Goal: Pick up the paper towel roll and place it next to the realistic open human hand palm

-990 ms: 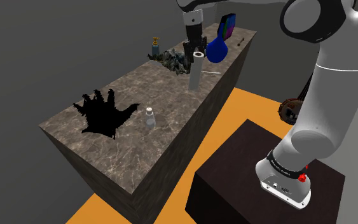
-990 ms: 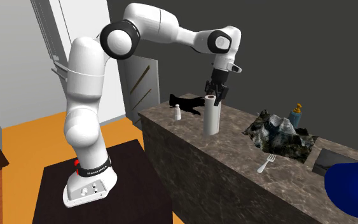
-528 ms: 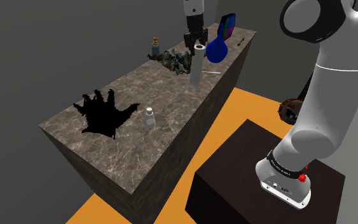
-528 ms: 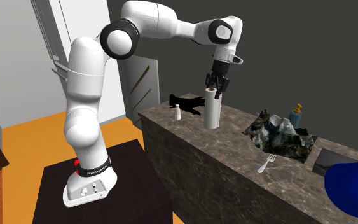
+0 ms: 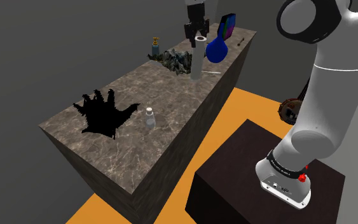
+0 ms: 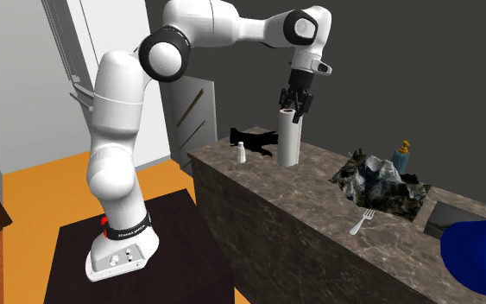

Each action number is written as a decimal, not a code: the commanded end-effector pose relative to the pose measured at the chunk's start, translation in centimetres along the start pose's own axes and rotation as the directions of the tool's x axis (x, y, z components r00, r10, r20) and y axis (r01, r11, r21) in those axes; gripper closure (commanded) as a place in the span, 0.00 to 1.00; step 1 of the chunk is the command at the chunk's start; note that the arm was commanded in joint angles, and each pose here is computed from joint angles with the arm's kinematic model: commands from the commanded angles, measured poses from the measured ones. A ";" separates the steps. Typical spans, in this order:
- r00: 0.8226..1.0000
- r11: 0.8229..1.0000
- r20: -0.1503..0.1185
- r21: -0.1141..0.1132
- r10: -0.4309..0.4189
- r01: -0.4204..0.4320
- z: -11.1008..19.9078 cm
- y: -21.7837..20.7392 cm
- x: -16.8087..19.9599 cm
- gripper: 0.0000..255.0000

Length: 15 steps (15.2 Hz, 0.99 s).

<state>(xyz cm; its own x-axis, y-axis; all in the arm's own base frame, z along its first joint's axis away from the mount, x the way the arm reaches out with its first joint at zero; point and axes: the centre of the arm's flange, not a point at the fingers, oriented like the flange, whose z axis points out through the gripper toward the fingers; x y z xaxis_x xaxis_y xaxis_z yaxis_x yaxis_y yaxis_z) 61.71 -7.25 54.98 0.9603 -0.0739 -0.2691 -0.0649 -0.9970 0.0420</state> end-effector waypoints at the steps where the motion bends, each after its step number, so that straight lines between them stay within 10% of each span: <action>1: 1.000 1.000 0.001 0.000 0.000 0.000 -0.6 -1.2 -0.4 1.00; 15: 1.000 1.000 0.001 0.000 0.000 0.000 -0.6 -19.4 -3.3 1.00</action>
<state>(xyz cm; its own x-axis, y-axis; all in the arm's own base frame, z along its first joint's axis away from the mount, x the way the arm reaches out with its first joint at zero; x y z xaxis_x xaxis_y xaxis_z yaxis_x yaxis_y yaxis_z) 60.08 11.11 55.54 0.9603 -0.0723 -0.2695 -0.0634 -0.9971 0.0416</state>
